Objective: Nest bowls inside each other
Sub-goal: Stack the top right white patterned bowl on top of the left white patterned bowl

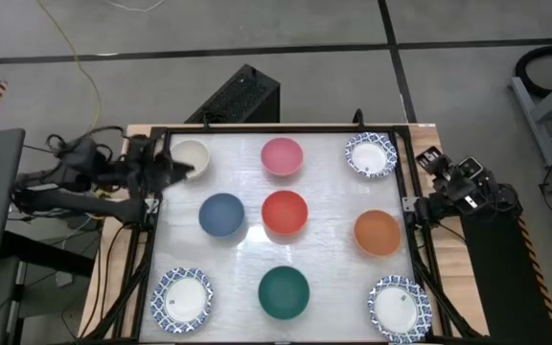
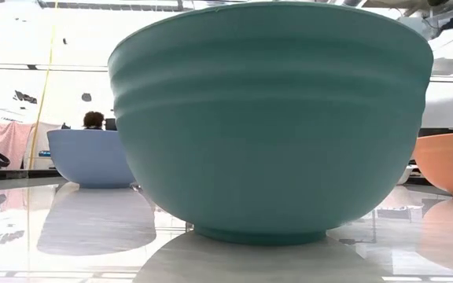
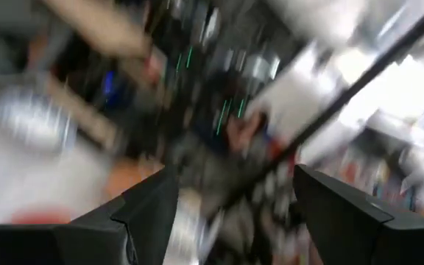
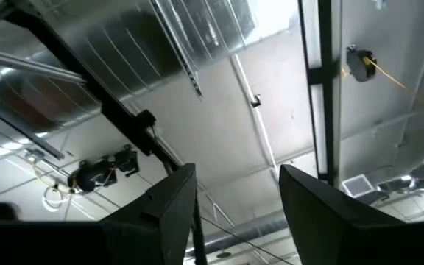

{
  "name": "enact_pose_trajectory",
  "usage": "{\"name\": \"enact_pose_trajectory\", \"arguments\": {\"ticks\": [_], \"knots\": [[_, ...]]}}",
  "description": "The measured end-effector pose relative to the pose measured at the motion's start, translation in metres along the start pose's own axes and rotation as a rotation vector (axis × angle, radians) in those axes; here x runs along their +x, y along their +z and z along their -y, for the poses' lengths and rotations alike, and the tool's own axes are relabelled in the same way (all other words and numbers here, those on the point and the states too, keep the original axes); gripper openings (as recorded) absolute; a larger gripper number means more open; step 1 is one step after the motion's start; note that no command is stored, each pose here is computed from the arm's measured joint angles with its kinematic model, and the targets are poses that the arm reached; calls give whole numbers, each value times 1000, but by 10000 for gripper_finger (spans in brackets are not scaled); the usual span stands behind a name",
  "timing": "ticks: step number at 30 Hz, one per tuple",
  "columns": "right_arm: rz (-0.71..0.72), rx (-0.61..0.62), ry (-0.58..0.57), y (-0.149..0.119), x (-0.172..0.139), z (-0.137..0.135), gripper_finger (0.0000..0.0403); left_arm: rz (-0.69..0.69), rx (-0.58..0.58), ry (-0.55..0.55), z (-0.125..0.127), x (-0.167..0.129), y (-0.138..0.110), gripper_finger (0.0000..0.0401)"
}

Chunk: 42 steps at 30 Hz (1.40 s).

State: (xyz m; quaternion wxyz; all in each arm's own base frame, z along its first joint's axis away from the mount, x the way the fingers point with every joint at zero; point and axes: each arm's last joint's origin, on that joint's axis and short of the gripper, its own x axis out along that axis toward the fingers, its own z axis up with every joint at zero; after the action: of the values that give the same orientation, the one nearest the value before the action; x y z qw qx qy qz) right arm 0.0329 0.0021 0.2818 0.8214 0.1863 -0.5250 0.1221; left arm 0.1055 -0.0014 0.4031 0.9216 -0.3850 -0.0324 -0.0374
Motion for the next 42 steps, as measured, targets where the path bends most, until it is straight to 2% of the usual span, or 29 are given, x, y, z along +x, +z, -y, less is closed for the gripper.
{"name": "enact_pose_trajectory", "arguments": {"ticks": [4,9,13,18,23,28,31,36,39,42], "knots": [[-44,-5,-77,-6,0,4,218,-351,-106,89,-1,13,-8,257],[-237,-3,-346,-22,1,15,218,-753,-305,158,-6,27,-27,257],[-489,28,-538,-24,14,17,218,-924,-330,191,-6,33,-43,257],[-757,21,-677,-18,49,14,218,-1054,-296,214,-1,35,-61,257],[-988,-89,-764,-18,89,13,218,-1107,-252,281,5,31,-75,257],[-1269,-278,-1098,-27,104,24,218,-1016,-231,362,7,32,-78,257],[-1481,-372,-1219,-40,106,33,218,-953,-237,389,8,34,-77,257],[-1834,-504,-1292,-84,97,60,218,-903,-224,346,11,38,-75,257],[-2009,-566,-1319,-112,87,78,218,-881,-226,315,13,41,-73,257],[-2129,-609,-1353,-126,79,92,218,-849,-220,301,15,43,-72,257]]}}
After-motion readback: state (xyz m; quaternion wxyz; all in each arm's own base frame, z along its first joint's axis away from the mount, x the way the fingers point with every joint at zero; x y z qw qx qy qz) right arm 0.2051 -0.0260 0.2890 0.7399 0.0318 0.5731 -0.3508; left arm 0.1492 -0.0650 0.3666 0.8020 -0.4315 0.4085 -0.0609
